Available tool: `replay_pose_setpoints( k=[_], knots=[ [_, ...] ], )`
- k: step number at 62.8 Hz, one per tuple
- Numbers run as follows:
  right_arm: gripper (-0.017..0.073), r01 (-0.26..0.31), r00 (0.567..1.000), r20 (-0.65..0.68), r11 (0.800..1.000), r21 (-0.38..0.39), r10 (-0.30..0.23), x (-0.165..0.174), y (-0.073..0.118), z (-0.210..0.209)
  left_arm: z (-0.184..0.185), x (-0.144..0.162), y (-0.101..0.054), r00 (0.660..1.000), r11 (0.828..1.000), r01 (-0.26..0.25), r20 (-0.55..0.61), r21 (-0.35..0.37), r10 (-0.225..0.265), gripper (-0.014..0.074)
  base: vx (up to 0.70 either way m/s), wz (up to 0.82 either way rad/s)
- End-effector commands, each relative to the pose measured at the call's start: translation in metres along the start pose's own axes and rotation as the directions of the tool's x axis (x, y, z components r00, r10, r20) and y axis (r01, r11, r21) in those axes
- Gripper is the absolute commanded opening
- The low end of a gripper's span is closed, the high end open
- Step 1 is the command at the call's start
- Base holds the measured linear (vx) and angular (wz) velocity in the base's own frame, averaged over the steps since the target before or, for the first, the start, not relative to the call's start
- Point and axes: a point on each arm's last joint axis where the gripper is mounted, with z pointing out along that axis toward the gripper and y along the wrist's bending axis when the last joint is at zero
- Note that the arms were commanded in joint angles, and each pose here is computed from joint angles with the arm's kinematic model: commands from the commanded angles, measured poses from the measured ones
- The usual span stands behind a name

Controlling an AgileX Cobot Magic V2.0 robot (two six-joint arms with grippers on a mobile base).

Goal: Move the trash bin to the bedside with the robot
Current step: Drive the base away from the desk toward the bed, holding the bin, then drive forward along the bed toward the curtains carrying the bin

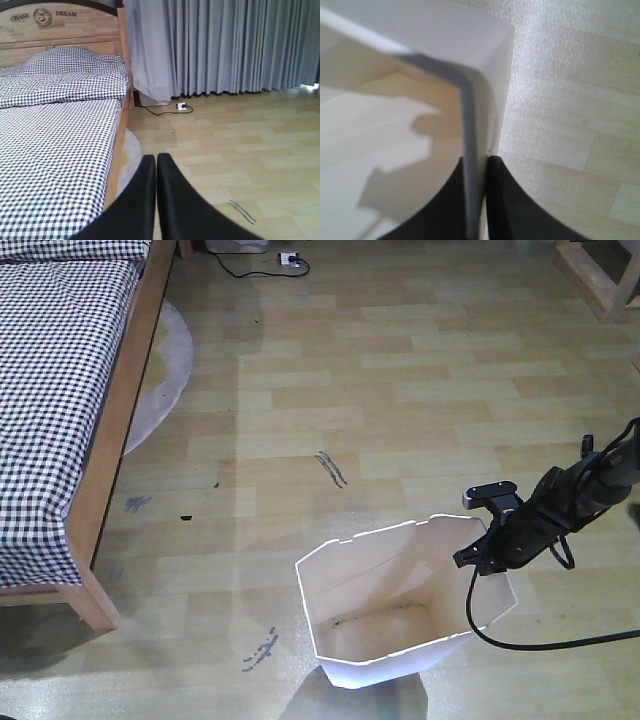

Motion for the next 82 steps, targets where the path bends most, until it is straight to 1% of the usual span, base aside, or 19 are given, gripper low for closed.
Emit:
replay_pose_setpoints(
  k=[1, 30, 82],
  knots=[
    [-0.0005, -0.024, 0.996, 0.082, 1.000, -0.011, 0.025, -0.0216, 0.0010, -0.0324, -0.0019, -0.0138, -0.0005, 0.995, 1.000, 0.009, 0.098, 0.005, -0.009, -0.0006, 0.23, 0.12],
    [-0.0005, -0.024, 0.996, 0.082, 1.000, -0.011, 0.025, -0.0216, 0.0010, -0.0324, -0.0019, -0.0138, -0.0005, 0.995, 1.000, 0.009, 0.098, 0.005, -0.009, -0.0006, 0.22, 0.08],
    [-0.0005, -0.024, 0.996, 0.082, 1.000, -0.011, 0.025, -0.0216, 0.0010, -0.0324, -0.0019, -0.0138, -0.0005, 0.995, 1.000, 0.009, 0.098, 0.005, -0.009, -0.0006, 0.23, -0.07]
  ],
)
